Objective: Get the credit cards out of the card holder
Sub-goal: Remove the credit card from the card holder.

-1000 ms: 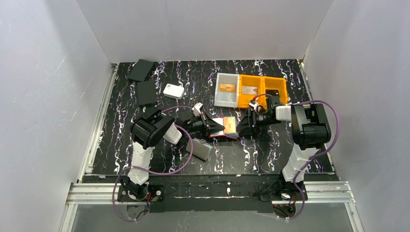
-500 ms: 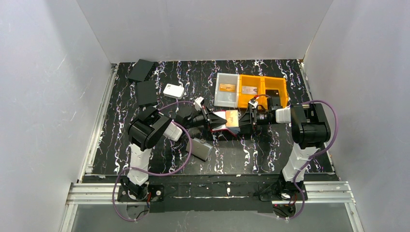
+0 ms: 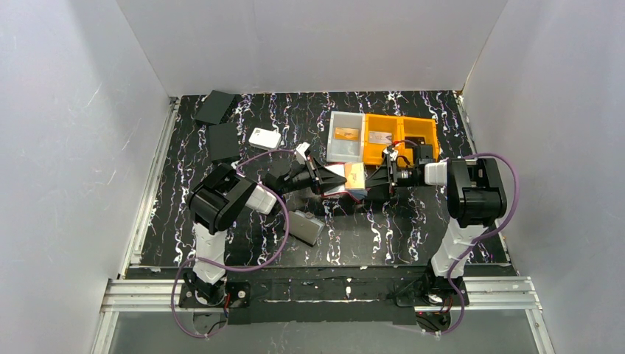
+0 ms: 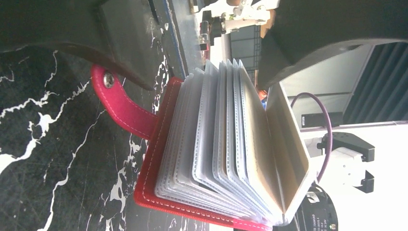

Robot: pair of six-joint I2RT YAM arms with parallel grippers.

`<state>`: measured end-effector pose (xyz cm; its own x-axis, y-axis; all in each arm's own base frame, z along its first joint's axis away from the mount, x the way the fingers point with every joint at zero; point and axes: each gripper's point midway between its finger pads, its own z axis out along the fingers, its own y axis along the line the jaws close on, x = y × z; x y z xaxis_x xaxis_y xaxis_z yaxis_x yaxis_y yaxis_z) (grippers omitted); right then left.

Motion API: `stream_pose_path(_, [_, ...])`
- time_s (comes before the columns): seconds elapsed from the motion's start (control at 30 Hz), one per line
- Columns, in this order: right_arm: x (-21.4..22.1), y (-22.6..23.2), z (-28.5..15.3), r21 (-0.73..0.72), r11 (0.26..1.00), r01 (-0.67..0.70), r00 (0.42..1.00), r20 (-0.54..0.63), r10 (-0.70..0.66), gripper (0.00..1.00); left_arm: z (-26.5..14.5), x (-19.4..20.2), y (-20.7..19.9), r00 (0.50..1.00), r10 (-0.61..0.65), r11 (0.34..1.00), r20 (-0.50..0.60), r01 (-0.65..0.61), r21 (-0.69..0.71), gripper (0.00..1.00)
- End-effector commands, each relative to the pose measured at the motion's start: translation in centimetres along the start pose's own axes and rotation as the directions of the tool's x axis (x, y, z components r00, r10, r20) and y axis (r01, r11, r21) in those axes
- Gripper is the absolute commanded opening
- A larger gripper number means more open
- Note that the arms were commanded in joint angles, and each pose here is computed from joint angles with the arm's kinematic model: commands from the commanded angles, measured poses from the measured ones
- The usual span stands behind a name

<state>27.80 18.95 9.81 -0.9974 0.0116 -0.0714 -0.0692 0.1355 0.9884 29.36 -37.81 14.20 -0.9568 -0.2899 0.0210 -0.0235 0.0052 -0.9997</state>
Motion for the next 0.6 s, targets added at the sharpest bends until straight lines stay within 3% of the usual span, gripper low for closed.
stream_pose_path(0.0, [-0.1, 1.8, -0.7, -0.037, 0.998, 0.056, 0.998, 0.003, -0.056, 0.97, -0.2, 0.0, -6.1, 0.994, 0.106, 0.983, 0.014, -0.106, 0.147, 0.00])
stream_pose_path(0.37, [0.2, 4.1, -1.0, -0.116, 0.991, 0.073, 0.997, -0.032, -0.077, 0.98, -0.3, -0.3, -7.9, 0.995, 0.097, 0.979, 0.035, -0.102, 0.178, 0.00])
stream_pose_path(0.57, [0.2, 5.0, -1.2, -0.091, 0.987, 0.130, 0.991, -0.018, -0.133, 0.98, -0.5, -0.7, -9.8, 0.992, 0.102, 0.971, 0.073, -0.115, 0.209, 0.00])
